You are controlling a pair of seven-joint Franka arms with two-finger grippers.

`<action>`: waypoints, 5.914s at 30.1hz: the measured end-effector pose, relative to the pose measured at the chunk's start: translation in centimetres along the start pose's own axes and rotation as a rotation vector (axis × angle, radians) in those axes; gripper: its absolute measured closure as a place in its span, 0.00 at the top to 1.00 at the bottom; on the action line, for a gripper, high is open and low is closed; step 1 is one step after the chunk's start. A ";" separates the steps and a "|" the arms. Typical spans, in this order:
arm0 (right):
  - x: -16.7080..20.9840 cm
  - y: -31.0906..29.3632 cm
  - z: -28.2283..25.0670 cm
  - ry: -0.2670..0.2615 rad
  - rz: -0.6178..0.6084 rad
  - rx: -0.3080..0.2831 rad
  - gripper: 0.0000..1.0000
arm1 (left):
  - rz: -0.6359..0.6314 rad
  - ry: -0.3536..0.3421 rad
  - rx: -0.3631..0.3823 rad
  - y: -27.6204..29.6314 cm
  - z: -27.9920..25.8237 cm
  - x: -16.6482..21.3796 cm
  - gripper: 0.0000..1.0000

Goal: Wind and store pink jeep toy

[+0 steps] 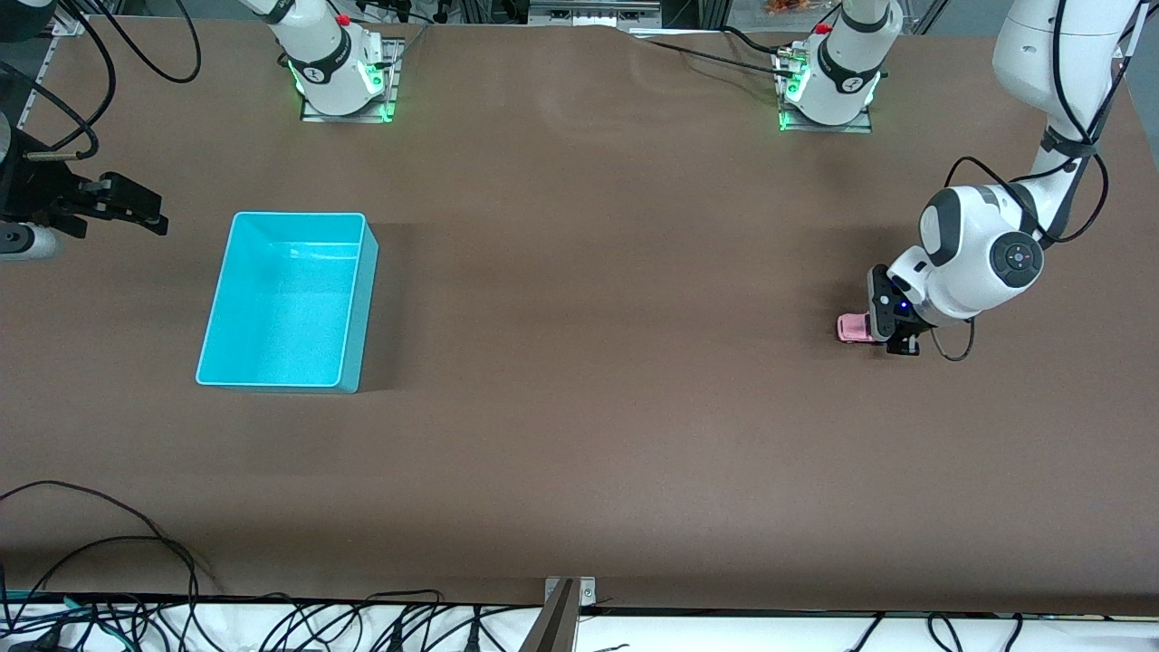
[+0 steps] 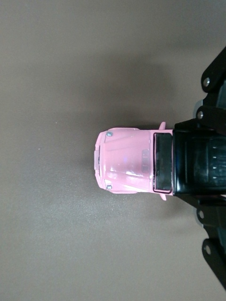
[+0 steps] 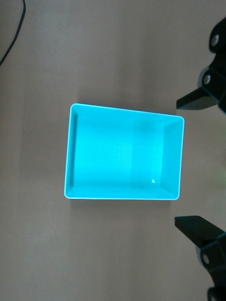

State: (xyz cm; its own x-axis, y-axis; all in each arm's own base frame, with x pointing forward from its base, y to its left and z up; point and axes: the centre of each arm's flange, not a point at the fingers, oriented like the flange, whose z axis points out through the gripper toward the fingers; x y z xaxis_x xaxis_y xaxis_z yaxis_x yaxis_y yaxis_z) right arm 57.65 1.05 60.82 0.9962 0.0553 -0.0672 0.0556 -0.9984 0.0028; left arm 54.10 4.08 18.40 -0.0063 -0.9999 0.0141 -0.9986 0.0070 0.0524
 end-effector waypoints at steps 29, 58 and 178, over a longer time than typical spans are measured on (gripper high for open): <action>0.0 0.0 0.0 0.000 0.000 0.000 1.00 | -0.037 0.006 0.029 1.5 -0.1 -14.8 0.51; 0.0 0.0 0.0 0.000 0.000 0.000 1.00 | -0.010 0.051 -0.043 0.5 0.2 -19.3 0.99; 2.2 -17.0 20.1 -0.146 -1.423 0.201 1.00 | -1.260 -0.026 -0.041 -1.2 -35.7 6.9 1.00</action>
State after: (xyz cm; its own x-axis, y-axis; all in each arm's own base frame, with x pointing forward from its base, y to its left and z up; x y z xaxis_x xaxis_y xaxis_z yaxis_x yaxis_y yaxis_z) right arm 57.59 18.05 40.52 0.0886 0.9960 0.0067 0.9538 -0.0829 -0.2889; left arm 57.15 -2.36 54.07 0.9457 -0.3130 -0.0879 -0.3100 -0.9496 0.0459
